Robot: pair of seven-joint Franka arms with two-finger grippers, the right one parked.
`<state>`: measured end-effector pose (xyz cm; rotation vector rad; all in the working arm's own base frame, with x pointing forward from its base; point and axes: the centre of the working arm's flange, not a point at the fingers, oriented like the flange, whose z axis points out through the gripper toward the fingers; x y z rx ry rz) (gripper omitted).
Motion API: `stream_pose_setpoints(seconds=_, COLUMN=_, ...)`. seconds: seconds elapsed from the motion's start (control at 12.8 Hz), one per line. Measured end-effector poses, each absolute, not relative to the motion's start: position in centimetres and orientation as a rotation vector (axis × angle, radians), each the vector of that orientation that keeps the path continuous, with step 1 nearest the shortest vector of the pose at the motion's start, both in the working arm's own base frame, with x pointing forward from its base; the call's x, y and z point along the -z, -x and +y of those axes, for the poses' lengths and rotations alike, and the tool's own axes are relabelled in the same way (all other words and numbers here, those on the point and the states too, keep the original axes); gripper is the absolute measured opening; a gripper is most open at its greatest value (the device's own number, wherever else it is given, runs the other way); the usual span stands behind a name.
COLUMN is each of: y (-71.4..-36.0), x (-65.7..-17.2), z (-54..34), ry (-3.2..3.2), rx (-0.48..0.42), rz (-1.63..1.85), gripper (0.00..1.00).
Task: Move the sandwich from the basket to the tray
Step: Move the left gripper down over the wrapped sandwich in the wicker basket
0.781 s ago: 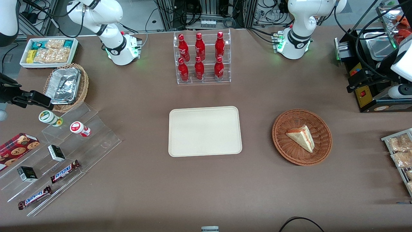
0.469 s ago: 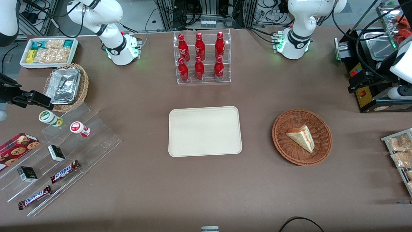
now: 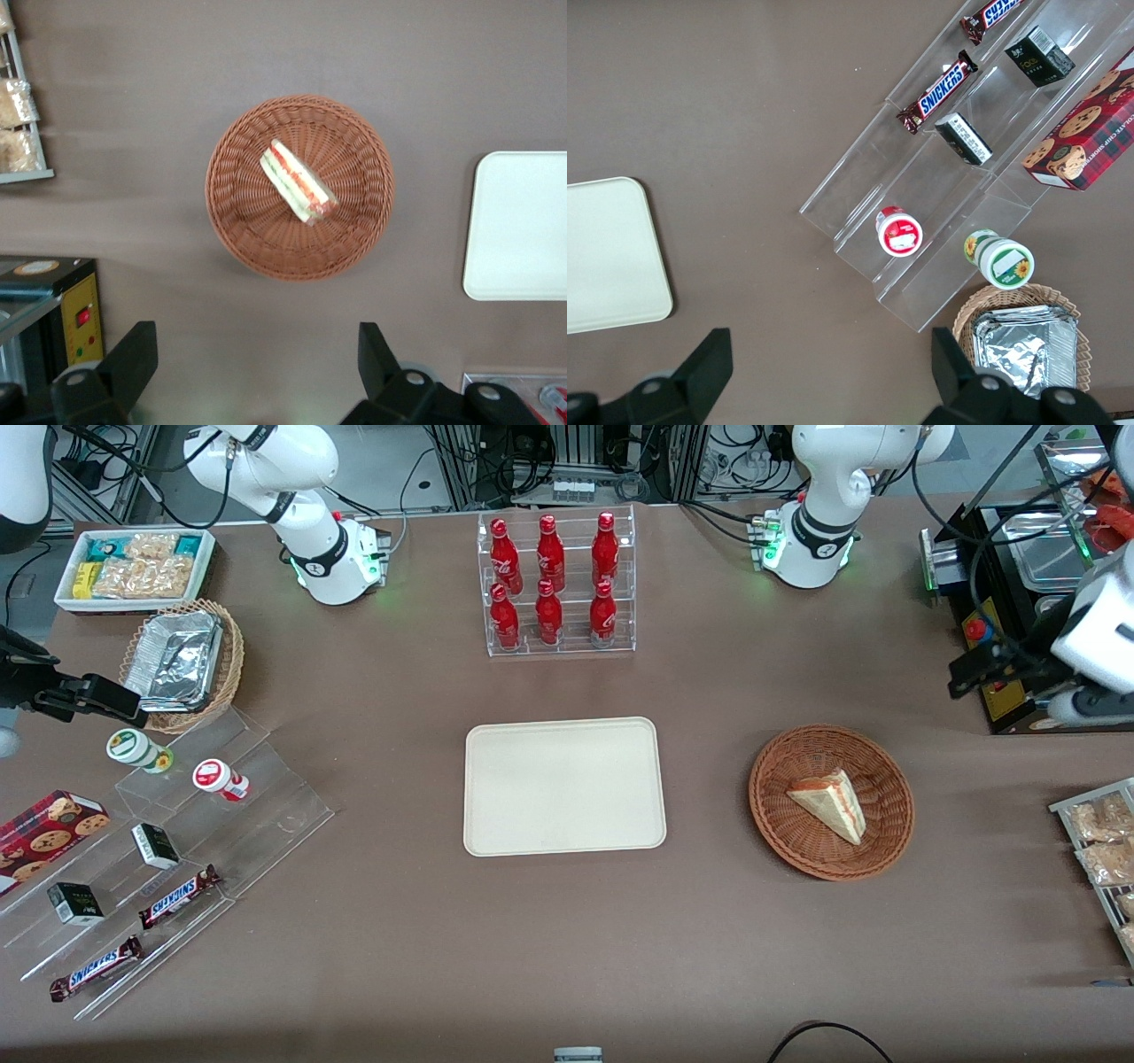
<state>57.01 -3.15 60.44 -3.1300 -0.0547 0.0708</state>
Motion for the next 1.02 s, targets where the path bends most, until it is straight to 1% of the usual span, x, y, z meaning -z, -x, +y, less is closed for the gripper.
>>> stream_pose_setpoints(seconds=0.08, y=-57.9, x=-58.8, z=-3.4, ry=3.131, rx=-0.054, rz=-0.05, gripper=1.0)
stream_pose_setpoints(seconds=0.23, y=-59.4, x=-54.9, z=-4.0, ry=3.132, rx=-0.052, rz=-0.036, gripper=1.0)
stream_pose_setpoints(seconds=0.47, y=-60.7, x=-49.1, z=-4.7, ry=3.137, rx=0.012, rz=-0.059, gripper=1.0)
stream_pose_setpoints(seconds=0.55, y=-60.6, x=-47.1, z=-5.1, ry=3.137, rx=0.024, rz=-0.109, gripper=1.0)
stream_pose_setpoints(seconds=0.78, y=-59.7, x=-43.0, z=-5.7, ry=3.129, rx=0.009, rz=-0.246, gripper=1.0)
stream_pose_setpoints(seconds=1.02, y=-58.8, x=-39.5, z=-5.9, ry=3.119, rx=0.048, rz=-0.404, gripper=1.0)
